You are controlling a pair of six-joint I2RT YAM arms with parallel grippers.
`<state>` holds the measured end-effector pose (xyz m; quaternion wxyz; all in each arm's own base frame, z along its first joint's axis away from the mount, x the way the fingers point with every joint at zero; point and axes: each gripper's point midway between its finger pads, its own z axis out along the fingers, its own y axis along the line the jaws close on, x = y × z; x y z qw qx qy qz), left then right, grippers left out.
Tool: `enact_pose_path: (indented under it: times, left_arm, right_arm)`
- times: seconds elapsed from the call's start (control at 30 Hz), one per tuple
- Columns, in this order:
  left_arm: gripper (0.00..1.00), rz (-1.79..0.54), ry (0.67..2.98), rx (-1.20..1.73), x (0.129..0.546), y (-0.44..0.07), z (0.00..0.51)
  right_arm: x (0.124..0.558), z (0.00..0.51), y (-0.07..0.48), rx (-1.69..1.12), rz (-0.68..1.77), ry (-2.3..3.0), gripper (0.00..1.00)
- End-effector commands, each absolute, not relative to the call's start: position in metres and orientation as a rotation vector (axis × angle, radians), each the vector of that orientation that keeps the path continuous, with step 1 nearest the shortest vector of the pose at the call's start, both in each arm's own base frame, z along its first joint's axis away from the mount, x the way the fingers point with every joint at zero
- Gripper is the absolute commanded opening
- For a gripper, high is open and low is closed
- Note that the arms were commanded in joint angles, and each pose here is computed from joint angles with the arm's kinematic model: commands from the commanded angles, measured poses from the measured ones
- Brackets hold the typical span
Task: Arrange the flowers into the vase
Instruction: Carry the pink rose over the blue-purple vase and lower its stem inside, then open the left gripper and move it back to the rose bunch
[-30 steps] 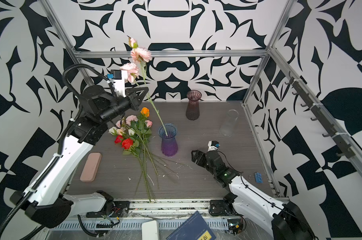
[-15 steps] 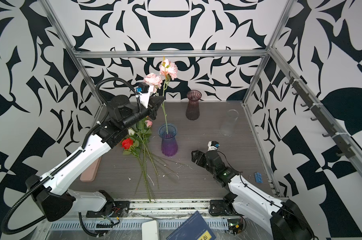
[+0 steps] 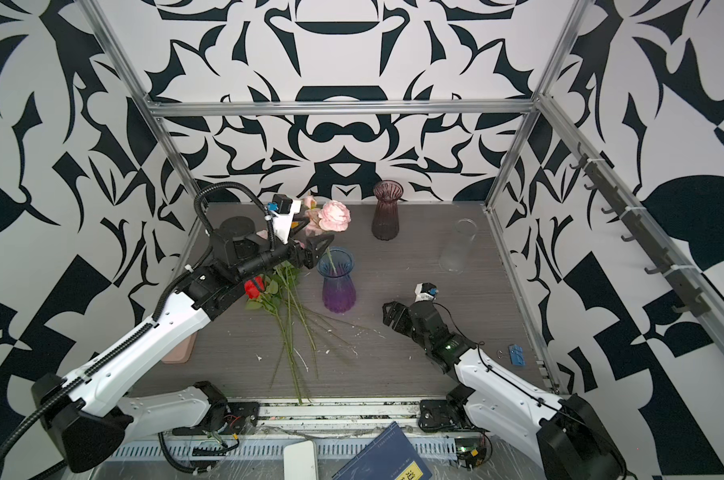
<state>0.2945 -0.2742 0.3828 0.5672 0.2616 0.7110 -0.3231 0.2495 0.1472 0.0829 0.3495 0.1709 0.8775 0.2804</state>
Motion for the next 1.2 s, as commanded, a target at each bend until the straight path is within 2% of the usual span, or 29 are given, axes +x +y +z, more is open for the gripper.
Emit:
enact_pose_path:
  times: [0.0, 0.17, 0.3, 0.37, 0.5, 0.6, 0.67, 0.77, 0.87, 0.93, 1.0, 1.07, 1.17]
  left_arm:
    - [0.97, -0.786, 1.744, 0.640, 0.271, -0.263, 0.396]
    - [0.97, -0.816, 1.824, 0.632, 0.243, -0.245, 0.397]
    - [0.89, -0.725, 1.911, 0.525, 0.236, -0.215, 0.378]
    - [0.82, -0.673, 1.970, 0.488, 0.235, -0.202, 0.362]
    - [0.78, -0.663, 2.090, 0.431, 0.235, -0.189, 0.326]
    - [0.77, -0.646, 2.196, 0.346, 0.246, -0.177, 0.299]
    - [0.70, -0.659, 2.255, 0.286, 0.256, -0.170, 0.285]
    - [0.67, -0.705, 2.325, 0.181, 0.273, -0.160, 0.265]
    - [0.57, -0.744, 2.426, 0.056, 0.291, -0.149, 0.237]
    - [0.44, -0.782, 2.516, -0.047, 0.304, -0.142, 0.212]
    - [0.37, -0.805, 2.584, -0.129, 0.316, -0.137, 0.188]
    - [0.36, -0.788, 2.633, -0.194, 0.325, -0.131, 0.167]
    - [0.40, -0.737, 2.678, -0.267, 0.337, -0.123, 0.141]
  right_arm:
    - [0.259, 0.099, 0.148, 0.441, 0.737, 2.220, 0.92]
    - [0.258, 0.099, 0.147, 0.446, 0.737, 2.214, 0.92]
    - [0.259, 0.099, 0.149, 0.437, 0.737, 2.226, 0.92]
    - [0.260, 0.099, 0.151, 0.431, 0.735, 2.234, 0.92]
    - [0.261, 0.097, 0.153, 0.421, 0.733, 2.250, 0.92]
    - [0.263, 0.096, 0.156, 0.417, 0.731, 2.264, 0.92]
    - [0.264, 0.094, 0.158, 0.414, 0.728, 2.275, 0.92]
    - [0.265, 0.092, 0.159, 0.413, 0.726, 2.284, 0.92]
    - [0.265, 0.093, 0.158, 0.416, 0.727, 2.278, 0.92]
    - [0.265, 0.094, 0.158, 0.421, 0.732, 2.270, 0.92]
    - [0.264, 0.094, 0.157, 0.427, 0.732, 2.265, 0.92]
    - [0.264, 0.095, 0.155, 0.432, 0.733, 2.255, 0.92]
    - [0.262, 0.097, 0.152, 0.446, 0.736, 2.238, 0.92]
